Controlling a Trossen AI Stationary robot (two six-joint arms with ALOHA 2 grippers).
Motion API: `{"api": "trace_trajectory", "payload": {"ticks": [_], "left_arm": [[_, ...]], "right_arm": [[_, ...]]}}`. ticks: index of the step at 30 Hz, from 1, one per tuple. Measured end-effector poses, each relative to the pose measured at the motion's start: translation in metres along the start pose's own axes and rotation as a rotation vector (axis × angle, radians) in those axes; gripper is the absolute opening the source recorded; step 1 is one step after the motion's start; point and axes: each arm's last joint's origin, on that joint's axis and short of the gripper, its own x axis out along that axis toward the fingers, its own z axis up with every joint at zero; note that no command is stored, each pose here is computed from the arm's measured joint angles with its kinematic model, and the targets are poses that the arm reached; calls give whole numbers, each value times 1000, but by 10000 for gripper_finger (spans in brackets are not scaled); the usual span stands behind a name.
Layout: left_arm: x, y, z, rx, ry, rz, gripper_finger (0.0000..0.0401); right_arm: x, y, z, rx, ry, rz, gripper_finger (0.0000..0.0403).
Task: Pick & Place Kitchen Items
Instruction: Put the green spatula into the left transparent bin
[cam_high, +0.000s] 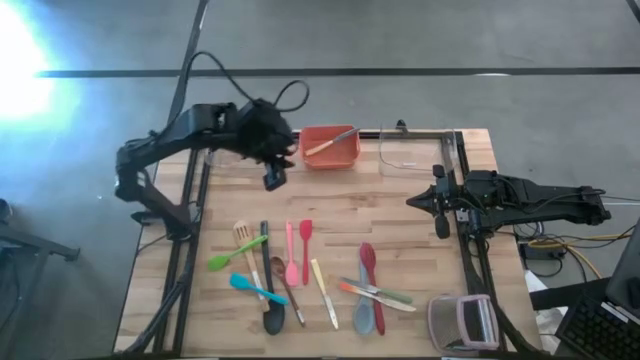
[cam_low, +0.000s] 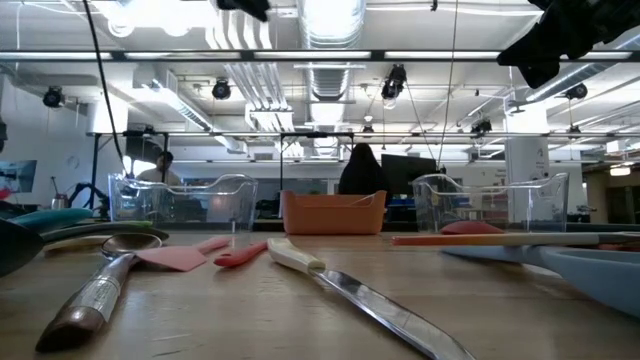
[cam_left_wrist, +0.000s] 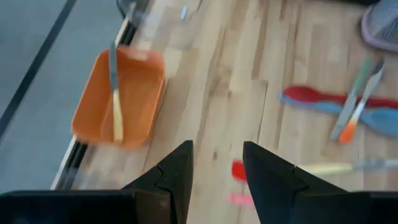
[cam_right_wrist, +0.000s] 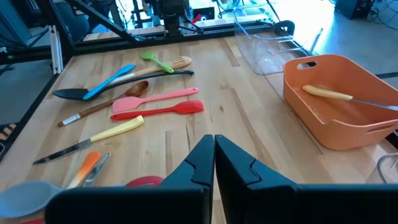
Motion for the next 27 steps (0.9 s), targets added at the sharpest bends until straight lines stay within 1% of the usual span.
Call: {"api": "trace_trajectory", "payload": {"ticks": [5, 7, 9, 10, 14, 19, 23, 27], "left_arm": [[-22, -15, -25, -55, 125, 110, 142], [-26, -20, -33, -81, 163, 158, 142], [-26, -26, -41, -103, 196, 176, 142], [-26, -29, -44, -111, 196, 166, 142], [-16, -42, -64, -103, 274, 114, 142], [8, -56, -100, -127, 414, 149, 142], [21, -62, -133, -162, 497, 192, 142], [33, -69, -161, -210, 518, 215, 142]], "right_arm": [[0, 0, 0, 0, 0, 0, 8], [0, 0, 0, 0, 0, 0, 8], [0, 0, 0, 0, 0, 0, 8], [0, 0, 0, 0, 0, -1, 8], [0, 0, 0, 0, 0, 0, 8], [0, 0, 0, 0, 0, 0, 8], [0, 0, 0, 0, 1, 0, 8], [0, 0, 0, 0, 1, 0, 8]]}}
